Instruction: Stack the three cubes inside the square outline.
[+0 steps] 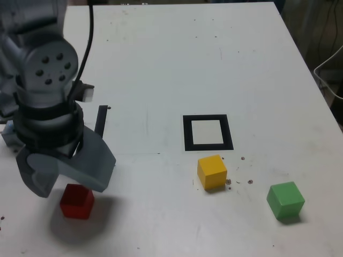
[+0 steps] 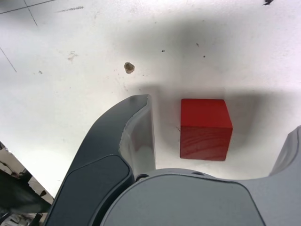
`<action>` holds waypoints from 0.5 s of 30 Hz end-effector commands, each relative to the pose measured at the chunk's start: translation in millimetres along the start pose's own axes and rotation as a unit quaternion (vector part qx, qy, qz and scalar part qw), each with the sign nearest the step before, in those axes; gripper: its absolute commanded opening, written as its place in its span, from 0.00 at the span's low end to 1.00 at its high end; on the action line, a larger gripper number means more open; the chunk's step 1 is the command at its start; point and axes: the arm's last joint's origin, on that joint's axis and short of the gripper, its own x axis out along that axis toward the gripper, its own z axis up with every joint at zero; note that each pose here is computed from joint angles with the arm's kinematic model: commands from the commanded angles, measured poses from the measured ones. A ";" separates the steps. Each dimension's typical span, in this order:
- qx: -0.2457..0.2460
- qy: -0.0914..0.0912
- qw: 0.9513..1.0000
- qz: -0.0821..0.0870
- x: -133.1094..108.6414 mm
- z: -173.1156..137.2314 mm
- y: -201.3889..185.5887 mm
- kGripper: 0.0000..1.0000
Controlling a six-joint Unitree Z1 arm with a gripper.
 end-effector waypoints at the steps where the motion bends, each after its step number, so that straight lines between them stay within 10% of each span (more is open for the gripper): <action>1: -0.001 0.002 1.000 0.002 2.9 3.0 -2.7 0.95; 15: -0.003 0.007 1.000 0.004 12.0 14.6 -14.2 0.80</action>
